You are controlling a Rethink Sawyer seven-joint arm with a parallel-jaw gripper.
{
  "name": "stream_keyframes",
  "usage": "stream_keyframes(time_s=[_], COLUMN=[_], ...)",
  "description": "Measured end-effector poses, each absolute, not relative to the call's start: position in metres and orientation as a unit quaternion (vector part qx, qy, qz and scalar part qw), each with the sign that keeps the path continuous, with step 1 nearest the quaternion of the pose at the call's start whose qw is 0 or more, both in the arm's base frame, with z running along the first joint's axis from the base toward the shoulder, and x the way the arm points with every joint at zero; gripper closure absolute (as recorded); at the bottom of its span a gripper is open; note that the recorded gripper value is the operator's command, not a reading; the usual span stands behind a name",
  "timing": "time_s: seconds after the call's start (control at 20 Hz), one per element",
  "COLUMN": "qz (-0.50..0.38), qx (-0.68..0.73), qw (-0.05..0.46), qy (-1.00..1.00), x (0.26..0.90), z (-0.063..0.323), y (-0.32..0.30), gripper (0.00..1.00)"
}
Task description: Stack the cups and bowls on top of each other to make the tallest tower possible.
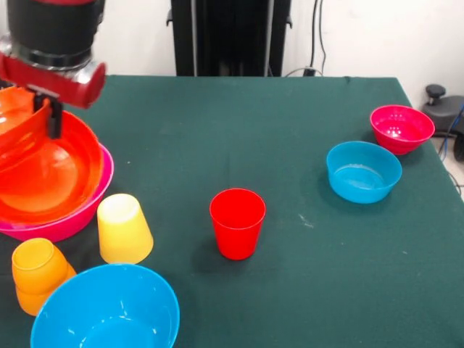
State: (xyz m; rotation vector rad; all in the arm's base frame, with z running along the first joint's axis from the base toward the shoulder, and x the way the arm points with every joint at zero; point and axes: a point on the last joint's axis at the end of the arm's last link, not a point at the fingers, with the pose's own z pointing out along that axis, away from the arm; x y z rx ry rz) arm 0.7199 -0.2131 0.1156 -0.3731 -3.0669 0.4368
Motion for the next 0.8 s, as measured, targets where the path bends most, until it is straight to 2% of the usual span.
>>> stream_keyframes(time_s=[0.45, 0.8], qz=[0.178, 0.185], qx=[-0.131, -0.138], qw=[0.010, 0.002], qy=[-0.975, -0.973], x=[0.736, 0.749], z=[0.078, 0.071], y=[-0.254, -0.261], gripper=[1.00, 1.00])
